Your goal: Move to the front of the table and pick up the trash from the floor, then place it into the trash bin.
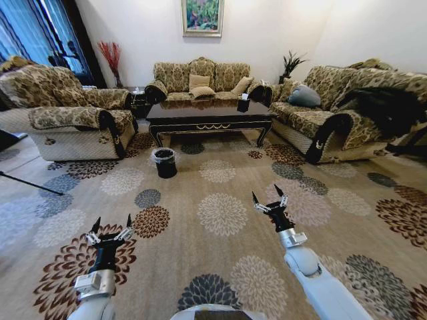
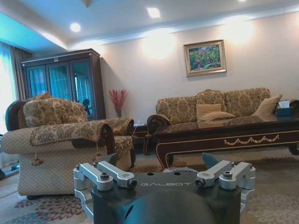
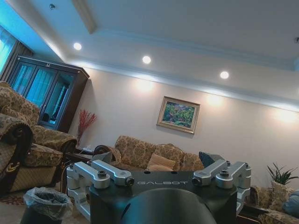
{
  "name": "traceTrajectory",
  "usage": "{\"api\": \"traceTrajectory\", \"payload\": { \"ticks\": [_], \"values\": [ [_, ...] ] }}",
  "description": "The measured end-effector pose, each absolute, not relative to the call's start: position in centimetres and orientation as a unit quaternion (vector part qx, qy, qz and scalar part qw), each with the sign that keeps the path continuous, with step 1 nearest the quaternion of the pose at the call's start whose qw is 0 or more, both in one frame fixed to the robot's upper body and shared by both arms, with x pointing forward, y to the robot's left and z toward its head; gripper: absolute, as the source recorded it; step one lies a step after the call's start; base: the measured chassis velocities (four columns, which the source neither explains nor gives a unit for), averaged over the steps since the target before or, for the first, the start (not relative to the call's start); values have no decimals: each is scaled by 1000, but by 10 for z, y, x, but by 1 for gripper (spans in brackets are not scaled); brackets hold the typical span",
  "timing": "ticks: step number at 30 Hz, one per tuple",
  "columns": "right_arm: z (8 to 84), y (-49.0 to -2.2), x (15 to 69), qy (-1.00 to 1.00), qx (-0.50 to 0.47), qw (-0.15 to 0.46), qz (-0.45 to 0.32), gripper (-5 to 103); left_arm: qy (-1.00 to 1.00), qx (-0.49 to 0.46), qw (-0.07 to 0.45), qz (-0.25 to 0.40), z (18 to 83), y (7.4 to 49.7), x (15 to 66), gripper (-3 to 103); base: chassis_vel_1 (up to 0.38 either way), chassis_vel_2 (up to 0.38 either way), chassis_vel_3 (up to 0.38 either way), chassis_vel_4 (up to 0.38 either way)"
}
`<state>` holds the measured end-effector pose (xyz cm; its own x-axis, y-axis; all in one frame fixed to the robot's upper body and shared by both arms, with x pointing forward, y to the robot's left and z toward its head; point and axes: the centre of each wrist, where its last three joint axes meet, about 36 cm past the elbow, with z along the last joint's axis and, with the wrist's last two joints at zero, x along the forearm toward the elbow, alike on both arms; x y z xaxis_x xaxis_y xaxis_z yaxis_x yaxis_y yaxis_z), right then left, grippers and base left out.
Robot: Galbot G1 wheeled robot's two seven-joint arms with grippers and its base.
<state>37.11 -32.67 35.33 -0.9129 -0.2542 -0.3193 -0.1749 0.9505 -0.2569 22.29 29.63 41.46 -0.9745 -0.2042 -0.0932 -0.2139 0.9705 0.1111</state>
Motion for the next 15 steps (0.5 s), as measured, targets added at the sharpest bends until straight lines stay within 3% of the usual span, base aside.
{"api": "traceTrajectory", "payload": {
  "ticks": [15],
  "values": [
    [353, -327, 371, 972, -110, 177, -112, 100, 992, -105, 41, 60, 415, 296, 223, 100, 0, 0, 0, 0]
  ]
}}
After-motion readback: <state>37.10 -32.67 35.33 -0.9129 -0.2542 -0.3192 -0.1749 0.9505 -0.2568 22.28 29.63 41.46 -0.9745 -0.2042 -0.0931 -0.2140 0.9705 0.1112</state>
